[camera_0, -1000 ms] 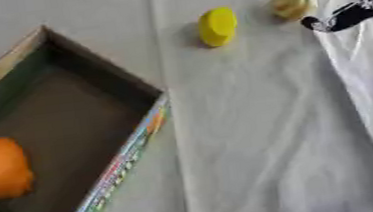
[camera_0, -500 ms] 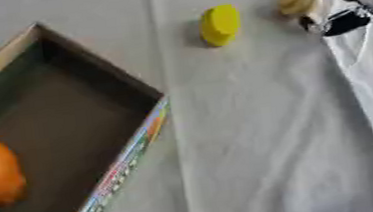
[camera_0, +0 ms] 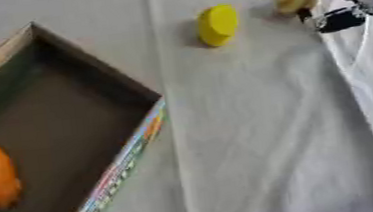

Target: Pick up objects on the table and place them in the box.

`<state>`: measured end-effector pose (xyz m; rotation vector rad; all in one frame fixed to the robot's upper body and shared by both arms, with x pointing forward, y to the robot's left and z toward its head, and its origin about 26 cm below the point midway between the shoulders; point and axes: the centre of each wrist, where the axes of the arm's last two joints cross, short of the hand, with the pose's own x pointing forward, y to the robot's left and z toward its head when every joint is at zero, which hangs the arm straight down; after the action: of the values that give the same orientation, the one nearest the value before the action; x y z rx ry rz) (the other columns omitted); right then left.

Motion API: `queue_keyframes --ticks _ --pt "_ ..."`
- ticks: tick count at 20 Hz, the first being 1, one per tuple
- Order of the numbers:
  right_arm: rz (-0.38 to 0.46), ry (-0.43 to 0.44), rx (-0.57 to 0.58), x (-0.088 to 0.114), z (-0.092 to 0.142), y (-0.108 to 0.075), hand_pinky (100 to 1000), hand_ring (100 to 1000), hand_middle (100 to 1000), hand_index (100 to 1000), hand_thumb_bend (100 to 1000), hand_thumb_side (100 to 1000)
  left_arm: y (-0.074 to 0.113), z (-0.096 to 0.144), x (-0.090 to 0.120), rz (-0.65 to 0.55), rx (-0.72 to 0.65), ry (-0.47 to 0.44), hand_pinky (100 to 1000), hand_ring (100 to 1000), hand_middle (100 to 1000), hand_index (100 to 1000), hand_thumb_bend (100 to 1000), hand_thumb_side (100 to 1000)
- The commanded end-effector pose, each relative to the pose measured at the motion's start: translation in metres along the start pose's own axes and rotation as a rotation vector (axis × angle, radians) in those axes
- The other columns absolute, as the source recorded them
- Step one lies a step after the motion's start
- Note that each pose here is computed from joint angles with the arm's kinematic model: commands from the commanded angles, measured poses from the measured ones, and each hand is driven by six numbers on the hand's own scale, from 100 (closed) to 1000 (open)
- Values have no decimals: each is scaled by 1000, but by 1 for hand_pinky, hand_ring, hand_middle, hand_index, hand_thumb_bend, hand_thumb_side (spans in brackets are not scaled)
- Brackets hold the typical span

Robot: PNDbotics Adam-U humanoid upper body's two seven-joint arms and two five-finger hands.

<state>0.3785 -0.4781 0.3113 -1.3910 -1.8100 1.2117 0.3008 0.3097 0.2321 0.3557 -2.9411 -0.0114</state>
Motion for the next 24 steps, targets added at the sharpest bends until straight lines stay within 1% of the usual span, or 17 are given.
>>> queue_keyframes --ticks 1,2,4,8,11,14,15,16,17,18,19,20,21,24 --pt "-5 -23 -93 0 -4 -29 735 851 333 465 100 142 3 -6 4 -8 -19 -24 814 790 746 861 100 582" --pt "-18 -29 -124 2 -5 -32 725 838 327 461 100 132 4 -6 4 -9 -20 -25 814 790 747 861 100 540" --pt "-46 -61 -177 8 -7 -38 712 824 335 469 100 103 4 -6 4 -10 -22 -25 814 790 747 861 100 530" --pt "-99 -206 -234 35 -15 -57 701 799 347 477 100 100 5 -6 4 -10 -33 -21 814 792 748 862 100 510" --pt "-134 -309 -240 59 -21 -70 694 787 354 483 100 100 6 -7 5 -7 -39 -21 815 793 749 864 100 489" --pt "-154 -403 -210 85 -26 -76 694 783 367 494 100 100 6 -12 5 2 -44 -37 815 795 749 864 100 454" --pt "-160 -442 -208 96 -29 -77 687 761 377 500 100 100 5 -15 5 9 -45 -50 816 797 751 866 100 413" --pt "-168 -484 -211 109 -33 -79 685 755 378 500 100 100 4 -19 6 17 -46 -67 816 797 752 866 100 401" --pt "-179 -527 -219 123 -38 -79 681 735 382 502 100 100 3 -24 6 28 -46 -91 818 801 754 870 142 357" --pt "-185 -565 -226 137 -44 -80 680 726 384 502 100 100 2 -29 7 39 -43 -114 818 802 755 871 160 345" --pt "-189 -605 -232 152 -51 -79 675 700 390 505 100 100 0 -35 8 53 -38 -141 820 807 758 876 232 295" --pt "-194 -640 -233 165 -58 -77 674 700 390 505 100 100 -1 -40 9 65 -33 -165 820 807 759 876 239 290" --pt "-205 -676 -235 178 -65 -74 675 687 393 505 100 100 -2 -45 10 77 -33 -191 822 812 762 879 282 253" --pt "-239 -759 -234 211 -86 -64 680 686 393 506 100 100 -7 -54 11 102 -47 -242 824 816 765 881 303 229"
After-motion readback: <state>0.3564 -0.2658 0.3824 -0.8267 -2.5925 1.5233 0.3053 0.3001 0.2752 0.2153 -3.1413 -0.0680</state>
